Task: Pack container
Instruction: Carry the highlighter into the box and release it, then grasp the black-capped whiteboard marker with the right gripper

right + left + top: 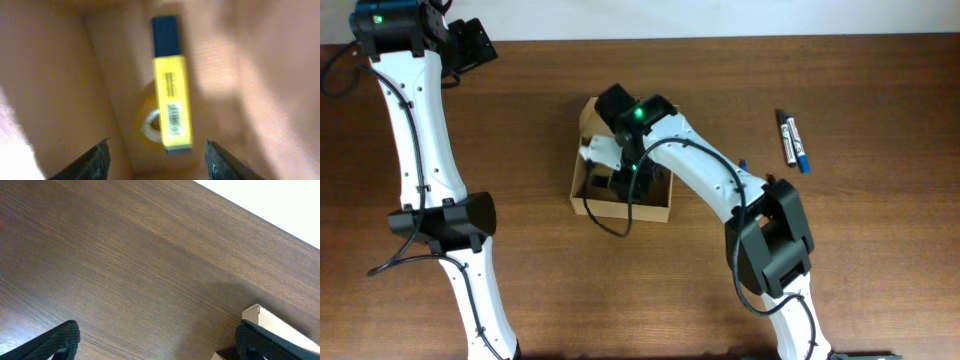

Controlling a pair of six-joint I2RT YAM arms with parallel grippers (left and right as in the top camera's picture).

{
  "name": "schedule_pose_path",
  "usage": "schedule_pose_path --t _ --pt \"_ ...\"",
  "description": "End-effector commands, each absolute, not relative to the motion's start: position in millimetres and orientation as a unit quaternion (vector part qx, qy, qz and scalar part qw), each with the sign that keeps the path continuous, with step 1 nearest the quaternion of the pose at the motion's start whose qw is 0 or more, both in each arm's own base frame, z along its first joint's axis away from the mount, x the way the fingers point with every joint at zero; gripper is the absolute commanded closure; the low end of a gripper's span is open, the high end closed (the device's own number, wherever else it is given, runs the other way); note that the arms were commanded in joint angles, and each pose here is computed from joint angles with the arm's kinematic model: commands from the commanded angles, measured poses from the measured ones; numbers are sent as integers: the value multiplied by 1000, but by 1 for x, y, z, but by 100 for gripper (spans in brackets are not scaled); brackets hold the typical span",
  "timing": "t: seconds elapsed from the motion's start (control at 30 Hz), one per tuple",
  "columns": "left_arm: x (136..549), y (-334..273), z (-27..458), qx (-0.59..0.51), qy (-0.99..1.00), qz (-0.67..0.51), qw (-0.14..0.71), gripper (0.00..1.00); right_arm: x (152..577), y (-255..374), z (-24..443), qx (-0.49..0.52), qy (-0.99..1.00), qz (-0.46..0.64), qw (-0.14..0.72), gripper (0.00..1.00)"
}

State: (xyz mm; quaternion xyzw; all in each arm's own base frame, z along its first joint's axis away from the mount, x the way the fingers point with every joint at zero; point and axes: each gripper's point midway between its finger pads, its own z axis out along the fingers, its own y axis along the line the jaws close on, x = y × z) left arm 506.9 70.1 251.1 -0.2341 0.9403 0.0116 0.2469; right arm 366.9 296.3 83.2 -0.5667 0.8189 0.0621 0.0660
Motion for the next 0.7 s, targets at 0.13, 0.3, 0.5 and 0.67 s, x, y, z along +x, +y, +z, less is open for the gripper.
schedule_pose_path --t 0.13,0.3,0.5,0.67 --pt "507 75 255 -234 938 19 255 0 414 283 249 -426 867 23 257 35" --pt "507 75 255 -234 938 19 255 0 441 210 304 -312 896 20 316 32" --pt "507 75 255 -234 938 19 255 0 479 78 275 -130 953 28 273 32" --pt "507 75 255 -234 938 19 255 0 486 -2 201 -44 978 39 201 35"
